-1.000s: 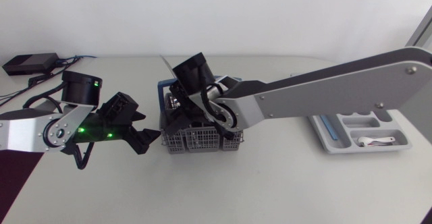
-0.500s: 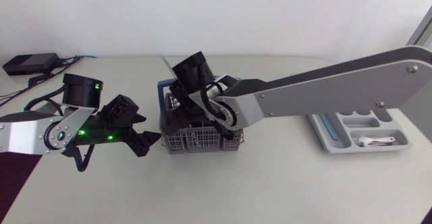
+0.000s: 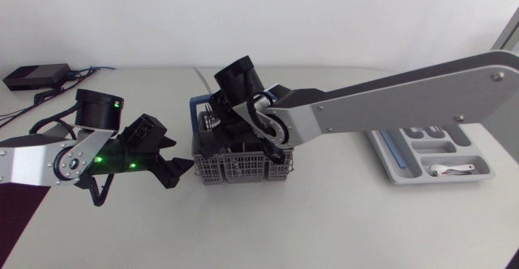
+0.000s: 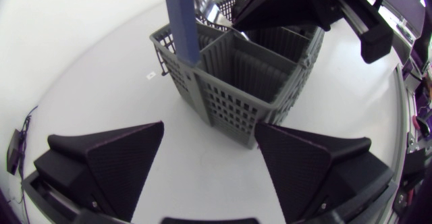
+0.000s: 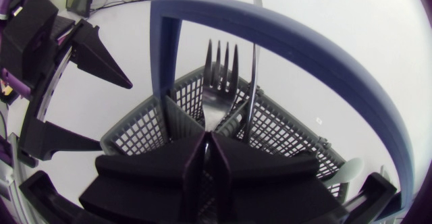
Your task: Unload the cutlery basket into the drawer organizer.
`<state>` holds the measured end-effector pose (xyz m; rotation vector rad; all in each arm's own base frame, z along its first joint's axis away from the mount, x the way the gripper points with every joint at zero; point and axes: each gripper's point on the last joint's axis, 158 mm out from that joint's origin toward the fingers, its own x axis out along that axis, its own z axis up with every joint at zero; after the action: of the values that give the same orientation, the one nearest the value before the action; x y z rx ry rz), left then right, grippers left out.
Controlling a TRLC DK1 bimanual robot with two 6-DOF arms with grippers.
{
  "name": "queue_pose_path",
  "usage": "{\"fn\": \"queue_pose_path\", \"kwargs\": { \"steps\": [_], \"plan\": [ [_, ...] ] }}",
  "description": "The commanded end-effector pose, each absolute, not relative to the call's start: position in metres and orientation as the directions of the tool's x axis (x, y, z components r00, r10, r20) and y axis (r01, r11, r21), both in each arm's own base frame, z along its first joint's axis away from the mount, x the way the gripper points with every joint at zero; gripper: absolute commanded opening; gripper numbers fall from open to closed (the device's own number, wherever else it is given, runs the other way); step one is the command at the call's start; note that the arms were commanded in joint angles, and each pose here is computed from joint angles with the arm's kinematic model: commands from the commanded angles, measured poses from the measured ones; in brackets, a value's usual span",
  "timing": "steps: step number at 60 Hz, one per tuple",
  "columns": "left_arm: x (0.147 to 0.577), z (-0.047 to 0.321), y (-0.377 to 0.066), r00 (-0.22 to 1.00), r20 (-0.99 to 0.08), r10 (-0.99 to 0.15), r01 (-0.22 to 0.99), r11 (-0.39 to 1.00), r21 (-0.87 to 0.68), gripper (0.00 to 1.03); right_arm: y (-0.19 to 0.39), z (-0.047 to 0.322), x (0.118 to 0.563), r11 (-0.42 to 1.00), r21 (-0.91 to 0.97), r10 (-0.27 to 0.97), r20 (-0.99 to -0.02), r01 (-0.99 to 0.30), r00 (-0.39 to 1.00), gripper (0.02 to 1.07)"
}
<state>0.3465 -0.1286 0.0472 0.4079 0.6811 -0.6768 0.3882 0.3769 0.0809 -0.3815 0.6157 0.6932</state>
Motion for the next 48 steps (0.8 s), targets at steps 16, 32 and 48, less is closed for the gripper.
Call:
{"fn": "queue_pose_path", "kwargs": {
  "steps": [16,32,48],
  "plan": [
    [0.337,0.034,-0.13,0.549,-0.703,-0.453,0.711,0.696,0.106,0.94,0.382,0.103,0.39,0.738,-0.128,0.47,-0.608,-0.663,0.64,0.43],
    [0.338,0.032,-0.13,0.544,-0.706,-0.453,0.714,0.693,0.106,0.94,0.388,0.104,0.392,0.736,-0.134,0.467,-0.608,-0.663,0.641,0.42],
    [0.339,0.028,-0.128,0.542,-0.709,-0.451,0.714,0.692,0.106,0.94,0.386,0.092,0.399,0.744,-0.15,0.44,-0.624,-0.652,0.646,0.34]
  ]
}}
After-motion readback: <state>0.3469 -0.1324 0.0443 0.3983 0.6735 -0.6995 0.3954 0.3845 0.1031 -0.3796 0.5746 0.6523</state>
